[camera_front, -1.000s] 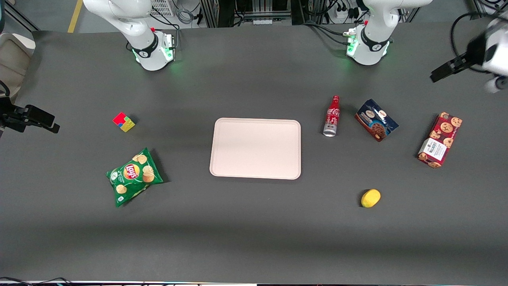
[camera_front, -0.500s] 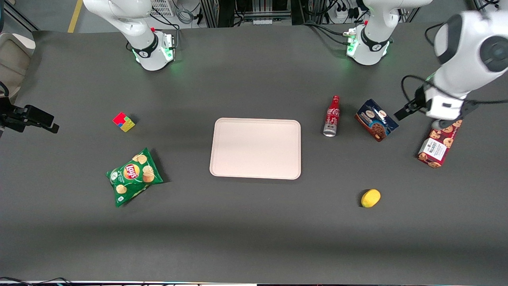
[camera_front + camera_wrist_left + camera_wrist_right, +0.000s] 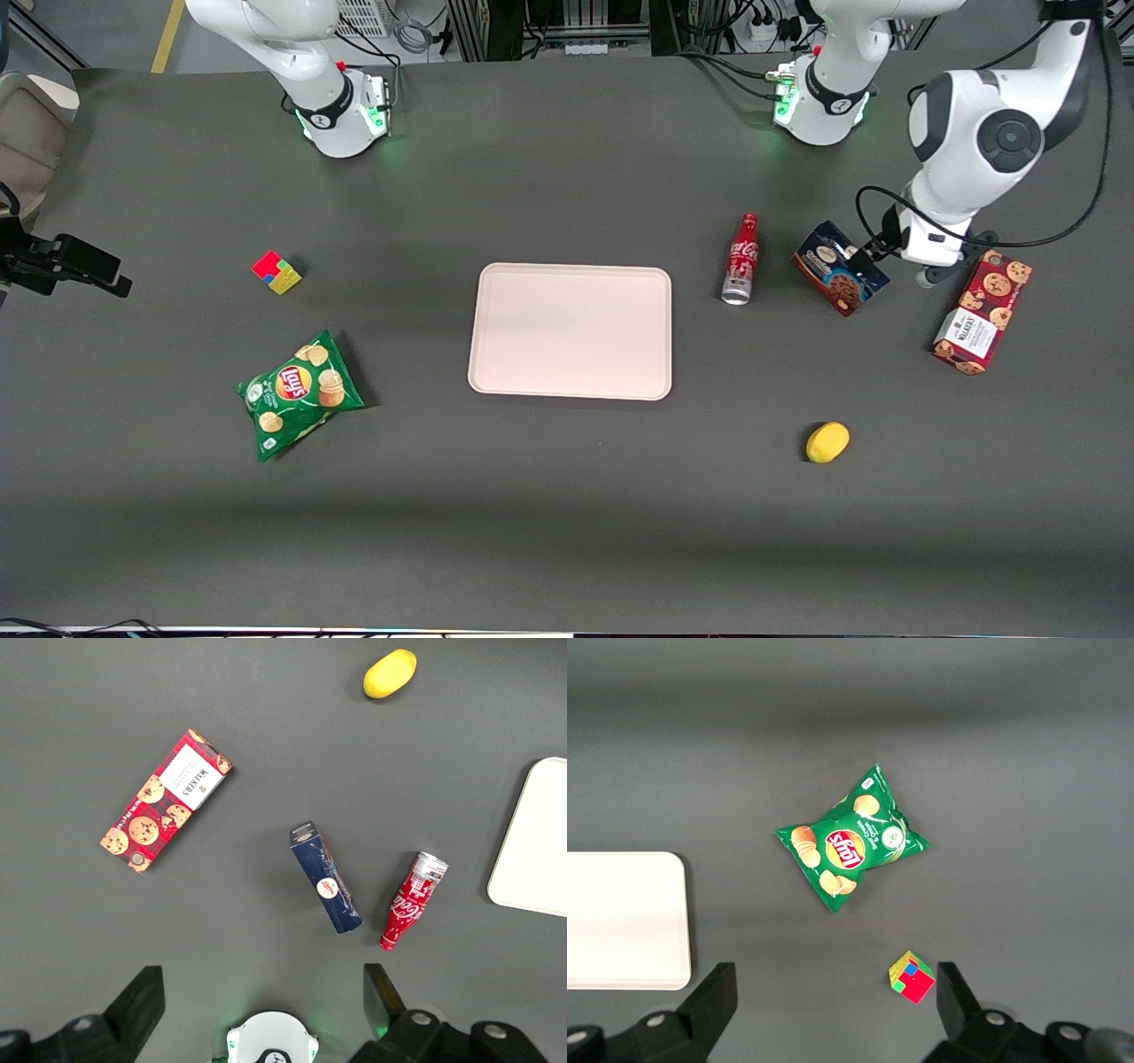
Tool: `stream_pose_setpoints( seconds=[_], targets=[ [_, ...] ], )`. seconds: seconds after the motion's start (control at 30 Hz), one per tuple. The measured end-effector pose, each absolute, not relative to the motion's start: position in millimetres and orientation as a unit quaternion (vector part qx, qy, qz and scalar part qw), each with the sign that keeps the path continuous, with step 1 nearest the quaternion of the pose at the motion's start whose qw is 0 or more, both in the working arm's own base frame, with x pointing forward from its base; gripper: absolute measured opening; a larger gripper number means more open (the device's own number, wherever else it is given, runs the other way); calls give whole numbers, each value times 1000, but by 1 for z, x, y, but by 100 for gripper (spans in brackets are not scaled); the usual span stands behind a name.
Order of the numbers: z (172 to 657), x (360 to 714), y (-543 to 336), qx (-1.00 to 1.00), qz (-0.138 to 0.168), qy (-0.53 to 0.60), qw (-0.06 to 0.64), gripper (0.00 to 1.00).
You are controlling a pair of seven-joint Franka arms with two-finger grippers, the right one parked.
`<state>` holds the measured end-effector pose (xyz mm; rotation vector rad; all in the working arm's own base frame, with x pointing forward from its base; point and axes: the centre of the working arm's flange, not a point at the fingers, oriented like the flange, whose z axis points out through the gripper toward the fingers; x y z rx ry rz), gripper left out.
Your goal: Place cookie box on tray
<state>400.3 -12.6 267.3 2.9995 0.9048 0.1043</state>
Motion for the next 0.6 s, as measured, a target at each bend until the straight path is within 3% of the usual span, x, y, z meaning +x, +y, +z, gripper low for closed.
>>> stream_pose_setpoints(
  seconds=[0.2,0.27,0.3,0.33,0.37,0.43,0.6],
  targets=[
    [248,403,-11,956,36,291,7,96],
    [244,403,-11,956,37,291,7,85],
    [242,404,-11,956,37,291,7,74],
    [241,404,-11,956,37,291,7,74],
    [240,404,-11,956,37,292,8,64],
    [239,404,-11,955,37,294,8,53],
    [240,404,-11,954,38,298,8,33]
  ],
)
